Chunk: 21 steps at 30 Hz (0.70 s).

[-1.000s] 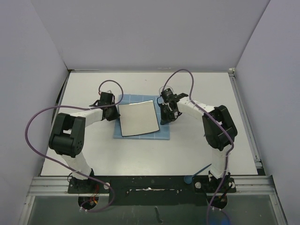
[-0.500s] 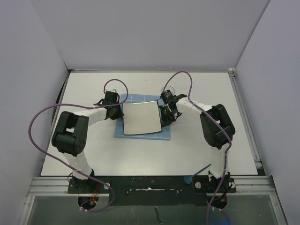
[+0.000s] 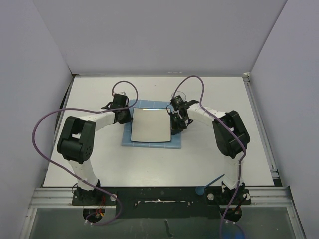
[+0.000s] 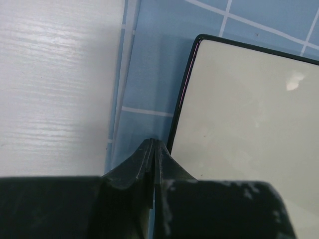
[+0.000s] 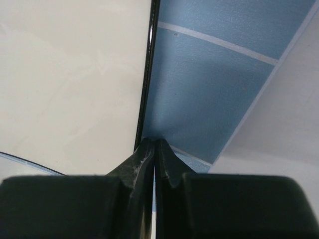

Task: Set the dinner table for one person
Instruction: Adjust the plate on the napkin.

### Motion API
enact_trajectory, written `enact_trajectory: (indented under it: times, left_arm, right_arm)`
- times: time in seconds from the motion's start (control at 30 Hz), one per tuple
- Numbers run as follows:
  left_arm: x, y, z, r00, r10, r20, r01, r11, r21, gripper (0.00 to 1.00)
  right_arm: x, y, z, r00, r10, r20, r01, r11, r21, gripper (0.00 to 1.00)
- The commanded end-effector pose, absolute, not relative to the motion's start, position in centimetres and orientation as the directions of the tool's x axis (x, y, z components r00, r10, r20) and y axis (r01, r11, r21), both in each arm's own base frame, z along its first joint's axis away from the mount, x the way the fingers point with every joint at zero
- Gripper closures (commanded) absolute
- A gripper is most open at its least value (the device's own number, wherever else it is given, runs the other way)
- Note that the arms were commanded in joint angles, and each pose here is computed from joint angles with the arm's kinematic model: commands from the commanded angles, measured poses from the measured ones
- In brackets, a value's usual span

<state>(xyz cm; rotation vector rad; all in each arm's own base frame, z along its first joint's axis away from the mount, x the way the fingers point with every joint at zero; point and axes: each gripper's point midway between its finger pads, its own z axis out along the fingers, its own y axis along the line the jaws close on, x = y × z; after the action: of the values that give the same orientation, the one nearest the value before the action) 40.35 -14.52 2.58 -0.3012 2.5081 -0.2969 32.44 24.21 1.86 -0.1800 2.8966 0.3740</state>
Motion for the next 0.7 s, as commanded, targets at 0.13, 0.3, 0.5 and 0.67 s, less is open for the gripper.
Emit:
enact_trajectory:
  times: [0.13,0.3,0.5,0.67]
  left_arm:
    - [42.7,-18.2,3.8,-0.798,-0.268,-0.540,-0.063,0.928,-0.366,1.00]
    - [42.8,-18.6,3.7,-0.801,-0.263,-0.537,-0.056,0.927,-0.370,1.00]
    - [42.1,-18.4,3.6,-0.804,-0.262,-0.533,-0.061,0.929,-0.366,1.00]
    - [41.3,-18.0,3.2,-0.809,-0.265,-0.524,-0.071,0.930,-0.361,1.00]
  right_arm:
    - [31.4,24.4,2.7,-0.965,-0.133,-0.227,-0.183,0.959,0.217,1.00]
    - [31.4,24.5,2.6,-0.964,-0.138,-0.226,-0.186,0.960,0.211,1.00]
    - [32.0,25.1,2.5,-0.965,-0.136,-0.224,-0.186,0.957,0.223,1.00]
    - [32.8,25.8,2.8,-0.963,-0.136,-0.235,-0.192,0.953,0.234,1.00]
